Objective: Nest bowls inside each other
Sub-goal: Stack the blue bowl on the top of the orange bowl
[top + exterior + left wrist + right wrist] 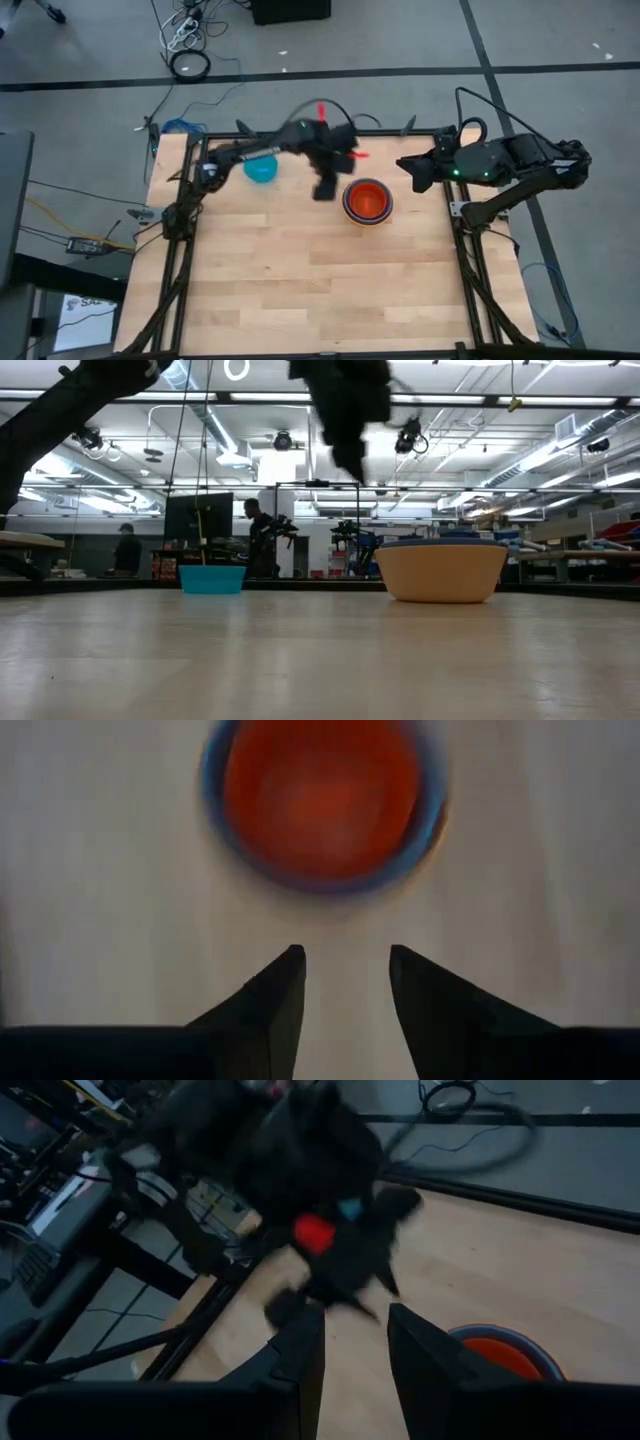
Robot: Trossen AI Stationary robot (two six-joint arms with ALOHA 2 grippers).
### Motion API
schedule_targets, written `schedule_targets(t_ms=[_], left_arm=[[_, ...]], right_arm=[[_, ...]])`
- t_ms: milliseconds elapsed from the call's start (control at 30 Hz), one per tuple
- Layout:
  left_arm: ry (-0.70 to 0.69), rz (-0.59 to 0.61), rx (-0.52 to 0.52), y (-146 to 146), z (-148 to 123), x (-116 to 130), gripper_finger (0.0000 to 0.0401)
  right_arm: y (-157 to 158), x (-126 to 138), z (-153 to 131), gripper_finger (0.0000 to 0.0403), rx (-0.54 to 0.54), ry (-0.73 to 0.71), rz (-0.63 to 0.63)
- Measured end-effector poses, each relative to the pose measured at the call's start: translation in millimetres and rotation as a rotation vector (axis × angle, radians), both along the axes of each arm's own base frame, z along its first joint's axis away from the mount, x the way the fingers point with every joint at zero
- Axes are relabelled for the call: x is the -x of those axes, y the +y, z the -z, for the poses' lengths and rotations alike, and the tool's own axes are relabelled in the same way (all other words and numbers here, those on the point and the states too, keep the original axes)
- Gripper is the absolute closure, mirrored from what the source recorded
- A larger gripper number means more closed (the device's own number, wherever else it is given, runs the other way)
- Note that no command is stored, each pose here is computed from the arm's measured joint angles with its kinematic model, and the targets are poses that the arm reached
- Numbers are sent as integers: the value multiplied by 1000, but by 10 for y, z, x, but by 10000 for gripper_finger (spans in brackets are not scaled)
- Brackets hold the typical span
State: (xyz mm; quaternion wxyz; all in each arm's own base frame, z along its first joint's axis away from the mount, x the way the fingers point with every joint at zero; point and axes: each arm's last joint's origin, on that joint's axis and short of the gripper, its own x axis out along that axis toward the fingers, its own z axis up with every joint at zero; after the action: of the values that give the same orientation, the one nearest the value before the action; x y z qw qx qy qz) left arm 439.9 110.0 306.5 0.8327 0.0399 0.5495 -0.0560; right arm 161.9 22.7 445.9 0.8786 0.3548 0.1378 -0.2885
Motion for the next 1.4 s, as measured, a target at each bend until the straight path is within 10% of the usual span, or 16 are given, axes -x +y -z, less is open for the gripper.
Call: schedule_targets(t_ms=[167,700,1133,1400], left_arm=[[193,-136,21,509,-119,505,244],[182,-490,105,1515,-385,1571,244],[403,-400,340,981,578,2157,245],[290,-196,125,661,766,2274,245]], right_arm=[[-1,4,6,302,1,7,1],[24,-89,210,302,16,209,18],[17,-188,252,302,19,233,32],[-4,-208,254,302,6,231,34]])
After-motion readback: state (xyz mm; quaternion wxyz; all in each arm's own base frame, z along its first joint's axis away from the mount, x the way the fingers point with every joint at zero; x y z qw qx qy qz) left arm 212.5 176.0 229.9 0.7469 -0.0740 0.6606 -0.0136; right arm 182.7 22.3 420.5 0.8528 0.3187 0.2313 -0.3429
